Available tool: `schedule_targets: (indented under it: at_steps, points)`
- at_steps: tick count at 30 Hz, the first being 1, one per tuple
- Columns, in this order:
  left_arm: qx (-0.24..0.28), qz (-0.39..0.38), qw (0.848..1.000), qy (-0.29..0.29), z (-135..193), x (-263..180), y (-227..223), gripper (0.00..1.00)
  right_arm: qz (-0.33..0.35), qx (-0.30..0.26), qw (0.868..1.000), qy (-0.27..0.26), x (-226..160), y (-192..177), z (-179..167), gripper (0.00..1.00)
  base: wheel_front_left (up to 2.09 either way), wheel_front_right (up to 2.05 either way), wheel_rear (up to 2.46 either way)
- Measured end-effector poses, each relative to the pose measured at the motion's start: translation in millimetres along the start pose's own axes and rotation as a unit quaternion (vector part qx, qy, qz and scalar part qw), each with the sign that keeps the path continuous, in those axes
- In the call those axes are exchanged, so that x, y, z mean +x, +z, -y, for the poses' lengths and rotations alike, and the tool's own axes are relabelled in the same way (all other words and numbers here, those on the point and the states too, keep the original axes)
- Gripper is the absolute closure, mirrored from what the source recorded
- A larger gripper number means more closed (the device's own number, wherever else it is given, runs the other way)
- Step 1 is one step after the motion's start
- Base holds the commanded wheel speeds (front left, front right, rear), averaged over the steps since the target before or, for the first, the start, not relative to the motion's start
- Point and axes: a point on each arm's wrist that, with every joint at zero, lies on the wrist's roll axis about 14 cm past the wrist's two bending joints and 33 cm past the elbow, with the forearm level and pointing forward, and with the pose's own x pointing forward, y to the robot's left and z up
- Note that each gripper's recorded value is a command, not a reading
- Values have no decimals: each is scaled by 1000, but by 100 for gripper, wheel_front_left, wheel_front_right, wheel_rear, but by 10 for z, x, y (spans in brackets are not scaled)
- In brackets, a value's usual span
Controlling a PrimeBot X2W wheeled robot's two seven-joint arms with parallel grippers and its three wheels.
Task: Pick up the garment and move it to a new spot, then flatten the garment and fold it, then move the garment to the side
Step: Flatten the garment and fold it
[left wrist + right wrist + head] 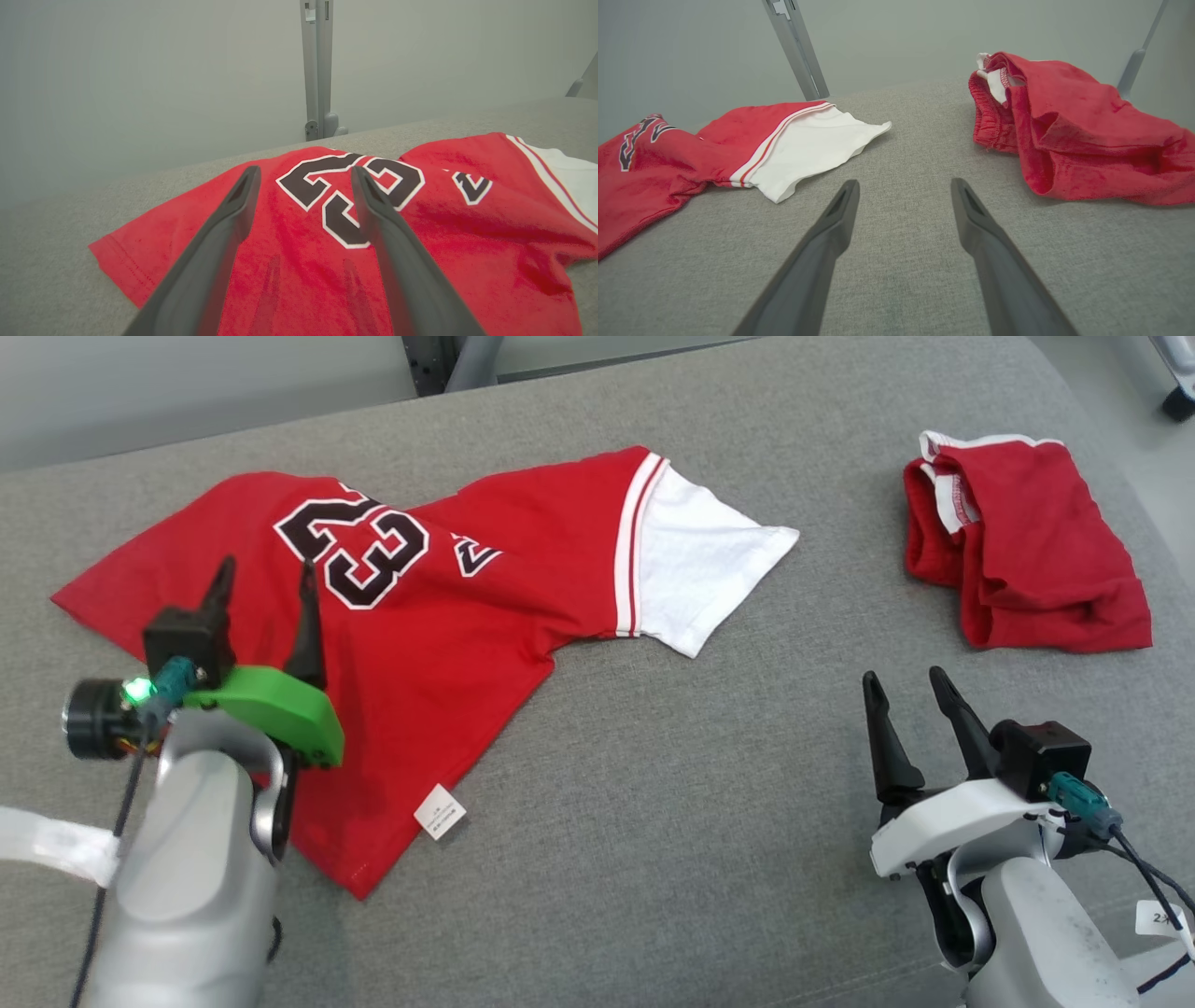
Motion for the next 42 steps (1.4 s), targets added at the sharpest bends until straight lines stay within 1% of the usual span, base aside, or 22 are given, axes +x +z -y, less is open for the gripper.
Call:
schedule_targets:
  at_steps: [5,9,17,20,22,29,42]
  points:
    - [-45,-14,999,6,194,-433,-192,0,9,6,1000,18,-27,54,-137,0,0,0,0]
    - [-82,-21,996,39,133,-753,-305,0,11,9,999,30,-64,70,-229,0,0,0,0]
    - [-100,-45,993,52,199,-1270,-535,0,24,12,999,46,-92,162,-350,0,0,0,0]
    - [-108,-59,991,46,276,-1414,-637,0,23,13,998,49,-121,152,-372,0,0,0,0]
    - [-126,-67,989,43,342,-1483,-689,0,26,14,998,51,-118,171,-389,0,0,0,0]
    - [-149,-91,984,27,538,-1622,-835,0,27,15,998,51,-102,179,-389,0,0,0,0]
    - [-188,-126,974,22,667,-1683,-1029,0,25,13,998,50,-94,166,-378,0,0,0,0]
